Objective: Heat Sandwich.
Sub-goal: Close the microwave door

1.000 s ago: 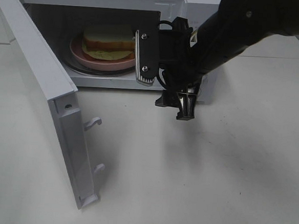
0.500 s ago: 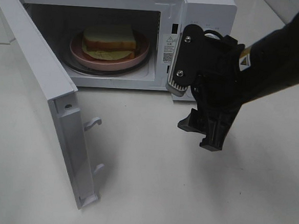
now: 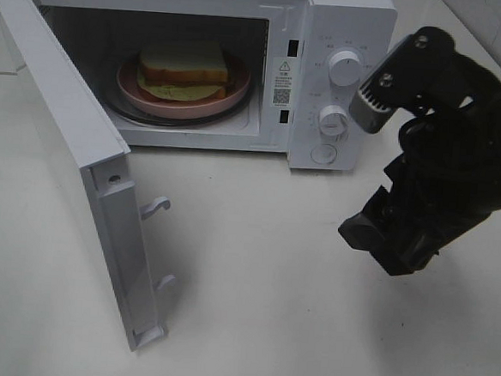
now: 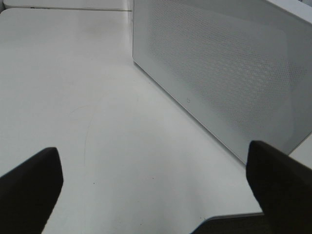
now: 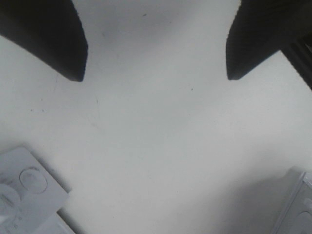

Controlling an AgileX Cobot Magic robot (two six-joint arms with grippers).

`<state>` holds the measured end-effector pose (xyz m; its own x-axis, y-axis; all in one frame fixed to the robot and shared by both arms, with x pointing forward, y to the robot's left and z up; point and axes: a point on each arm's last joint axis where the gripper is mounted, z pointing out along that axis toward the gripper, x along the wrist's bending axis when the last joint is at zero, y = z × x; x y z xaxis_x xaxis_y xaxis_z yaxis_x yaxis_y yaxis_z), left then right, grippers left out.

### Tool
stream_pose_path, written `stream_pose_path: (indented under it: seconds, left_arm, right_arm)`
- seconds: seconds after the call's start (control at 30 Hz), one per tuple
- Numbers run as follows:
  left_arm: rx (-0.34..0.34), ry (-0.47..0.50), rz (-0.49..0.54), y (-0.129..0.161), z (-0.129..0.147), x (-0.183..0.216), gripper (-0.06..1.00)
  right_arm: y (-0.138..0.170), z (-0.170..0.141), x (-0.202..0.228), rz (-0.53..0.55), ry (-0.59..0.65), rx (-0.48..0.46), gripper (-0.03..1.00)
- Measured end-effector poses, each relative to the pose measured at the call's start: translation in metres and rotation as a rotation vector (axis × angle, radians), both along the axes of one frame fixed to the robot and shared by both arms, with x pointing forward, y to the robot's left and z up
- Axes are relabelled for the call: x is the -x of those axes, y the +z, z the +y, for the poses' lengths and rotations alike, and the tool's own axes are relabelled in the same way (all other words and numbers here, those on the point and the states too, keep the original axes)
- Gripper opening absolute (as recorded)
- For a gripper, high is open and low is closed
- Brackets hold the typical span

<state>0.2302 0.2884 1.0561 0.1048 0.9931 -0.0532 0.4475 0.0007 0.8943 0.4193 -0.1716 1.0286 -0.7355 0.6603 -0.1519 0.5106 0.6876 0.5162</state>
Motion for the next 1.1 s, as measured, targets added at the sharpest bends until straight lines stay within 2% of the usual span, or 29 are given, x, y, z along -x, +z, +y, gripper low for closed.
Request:
stream_pose_path:
  seconds: [0.13, 0.2, 0.3, 0.57, 0.8, 1.1]
  left_arm:
    - [0.0, 0.0, 0.0, 0.0, 0.0, 0.0, 0.96]
    - [0.0, 0.0, 0.0, 0.0, 0.0, 0.0, 0.96]
    - [0.0, 0.0, 0.0, 0.0, 0.0, 0.0, 0.96]
    - [0.0, 0.0, 0.0, 0.0, 0.0, 0.0, 0.96]
    - [0.0, 0.0, 0.0, 0.0, 0.0, 0.0, 0.96]
    - [0.0, 0.0, 0.0, 0.0, 0.0, 0.0, 0.96]
  right_arm:
    - [0.009, -0.012, 0.016, 0.093, -0.133, -0.03, 0.77]
    - [0.01, -0.014, 0.02, 0.111, -0.156, -0.031, 0.77]
    - [0.013, -0.025, 0.034, 0.203, -0.212, 0.012, 0.77]
    - [0.023, -0.042, 0.059, 0.27, -0.235, 0.06, 0.77]
    - [0.035, -0.057, 0.08, 0.263, -0.235, 0.054, 0.77]
    - [0.054, -0.082, 0.115, 0.146, -0.227, -0.047, 0.77]
